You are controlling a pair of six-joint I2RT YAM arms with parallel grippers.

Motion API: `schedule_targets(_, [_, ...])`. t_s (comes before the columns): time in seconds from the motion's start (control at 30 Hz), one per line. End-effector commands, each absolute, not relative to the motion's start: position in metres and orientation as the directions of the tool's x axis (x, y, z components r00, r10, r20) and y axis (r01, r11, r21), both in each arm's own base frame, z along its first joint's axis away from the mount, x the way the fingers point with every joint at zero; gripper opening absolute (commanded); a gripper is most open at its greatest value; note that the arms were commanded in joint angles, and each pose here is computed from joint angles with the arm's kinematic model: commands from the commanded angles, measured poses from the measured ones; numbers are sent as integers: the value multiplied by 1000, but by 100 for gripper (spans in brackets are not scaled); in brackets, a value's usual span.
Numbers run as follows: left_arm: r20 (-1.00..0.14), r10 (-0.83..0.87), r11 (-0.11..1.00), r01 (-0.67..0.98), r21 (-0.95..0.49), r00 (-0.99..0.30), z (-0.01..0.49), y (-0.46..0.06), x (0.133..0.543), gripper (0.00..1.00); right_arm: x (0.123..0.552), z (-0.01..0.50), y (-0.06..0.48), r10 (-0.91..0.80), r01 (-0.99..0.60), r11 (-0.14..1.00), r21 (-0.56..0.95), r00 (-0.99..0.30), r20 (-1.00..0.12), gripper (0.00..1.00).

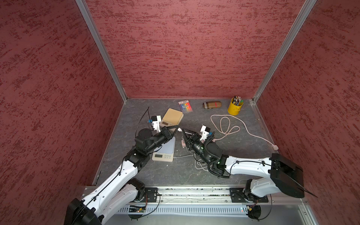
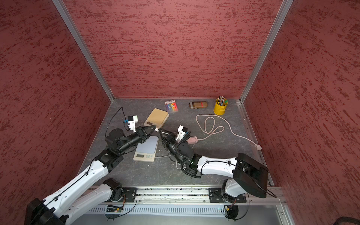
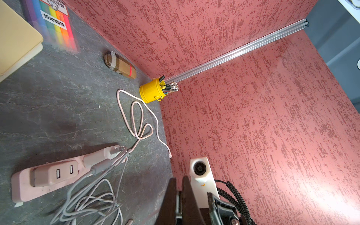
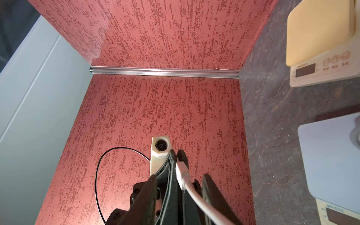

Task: Charge the electronic scale
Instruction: Pick up the charging cable from the center of the board.

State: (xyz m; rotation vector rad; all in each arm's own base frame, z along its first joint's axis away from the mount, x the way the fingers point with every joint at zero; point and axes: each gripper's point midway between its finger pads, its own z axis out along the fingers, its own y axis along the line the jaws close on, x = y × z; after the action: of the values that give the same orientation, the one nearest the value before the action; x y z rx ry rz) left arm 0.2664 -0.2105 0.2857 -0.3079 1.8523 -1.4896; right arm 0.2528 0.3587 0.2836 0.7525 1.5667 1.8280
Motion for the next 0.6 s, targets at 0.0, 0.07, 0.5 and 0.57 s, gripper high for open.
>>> schedule_targets(0.0, [-389,-581,270,282,-921,-715,293,-216,260,0,257,306,360,766,-121,-178,976,-640,60,35])
schedule_targets(0.07, [-382,-577,265,277,-924,-722,291,-217,258,0,258,302,364,763,-122,-178,976,-644,58,25])
schedule_targets(0.5, [-350,-473,280,238,-930,-809,265,-225,244,28,257,285,352,783,-196,82,977,-593,-185,0])
schedule_targets(0.57, [-360,-454,336,217,-916,-815,255,-214,245,52,260,267,343,763,-176,258,950,-566,-312,0])
